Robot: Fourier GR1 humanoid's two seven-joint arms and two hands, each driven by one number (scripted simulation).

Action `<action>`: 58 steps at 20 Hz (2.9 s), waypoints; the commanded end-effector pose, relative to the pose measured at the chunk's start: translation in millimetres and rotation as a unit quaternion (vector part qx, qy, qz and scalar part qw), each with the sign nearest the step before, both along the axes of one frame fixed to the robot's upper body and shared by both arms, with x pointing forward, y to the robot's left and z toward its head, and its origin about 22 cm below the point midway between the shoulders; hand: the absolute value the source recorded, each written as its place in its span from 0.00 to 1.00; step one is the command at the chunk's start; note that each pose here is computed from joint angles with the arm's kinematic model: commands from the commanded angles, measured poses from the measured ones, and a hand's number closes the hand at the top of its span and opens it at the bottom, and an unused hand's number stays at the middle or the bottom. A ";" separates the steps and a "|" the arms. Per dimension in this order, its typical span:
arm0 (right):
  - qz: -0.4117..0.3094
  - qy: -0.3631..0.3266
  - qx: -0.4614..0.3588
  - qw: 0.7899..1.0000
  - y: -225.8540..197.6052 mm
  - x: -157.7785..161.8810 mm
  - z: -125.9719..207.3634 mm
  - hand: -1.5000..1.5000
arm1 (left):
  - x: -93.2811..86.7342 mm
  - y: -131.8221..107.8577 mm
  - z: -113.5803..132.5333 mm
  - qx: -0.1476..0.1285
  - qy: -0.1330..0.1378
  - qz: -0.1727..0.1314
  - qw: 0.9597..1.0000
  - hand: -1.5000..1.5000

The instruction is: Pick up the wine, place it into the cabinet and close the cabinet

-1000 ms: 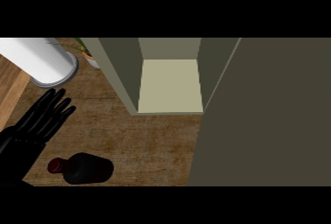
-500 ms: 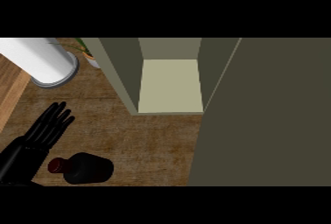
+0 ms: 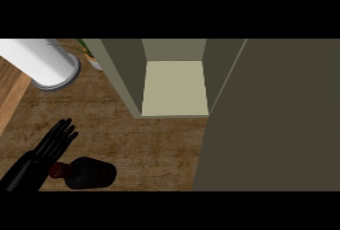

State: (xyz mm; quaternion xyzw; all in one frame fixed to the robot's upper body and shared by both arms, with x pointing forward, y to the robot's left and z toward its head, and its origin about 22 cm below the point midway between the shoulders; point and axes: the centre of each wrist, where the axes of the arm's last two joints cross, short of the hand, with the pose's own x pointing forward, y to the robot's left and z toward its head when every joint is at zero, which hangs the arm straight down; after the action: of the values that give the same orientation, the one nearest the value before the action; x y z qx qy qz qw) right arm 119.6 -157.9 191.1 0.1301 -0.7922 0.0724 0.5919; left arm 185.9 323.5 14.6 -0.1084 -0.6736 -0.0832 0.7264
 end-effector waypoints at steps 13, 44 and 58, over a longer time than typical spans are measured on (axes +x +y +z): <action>-0.014 -0.051 0.001 0.999 -16.5 -39.1 27.0 0.00 | 10.3 12.1 -76.8 0.009 0.022 0.014 1.000 0.00; -0.029 -0.053 -0.002 0.998 -15.6 -37.2 23.0 0.00 | 31.6 -11.0 -129.0 -0.089 0.050 -0.017 0.995 1.00; -0.025 -0.048 -0.011 0.998 -20.3 -37.1 16.2 0.00 | 15.3 -36.9 -142.2 -0.069 -0.105 0.098 0.987 1.00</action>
State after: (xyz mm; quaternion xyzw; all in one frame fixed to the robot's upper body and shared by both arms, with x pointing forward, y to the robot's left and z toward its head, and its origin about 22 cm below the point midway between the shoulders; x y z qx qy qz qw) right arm 116.0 -161.5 184.1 0.0912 -0.8032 0.0822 0.5829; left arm 202.7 294.8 -125.0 -0.1042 -0.7328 0.0082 0.6724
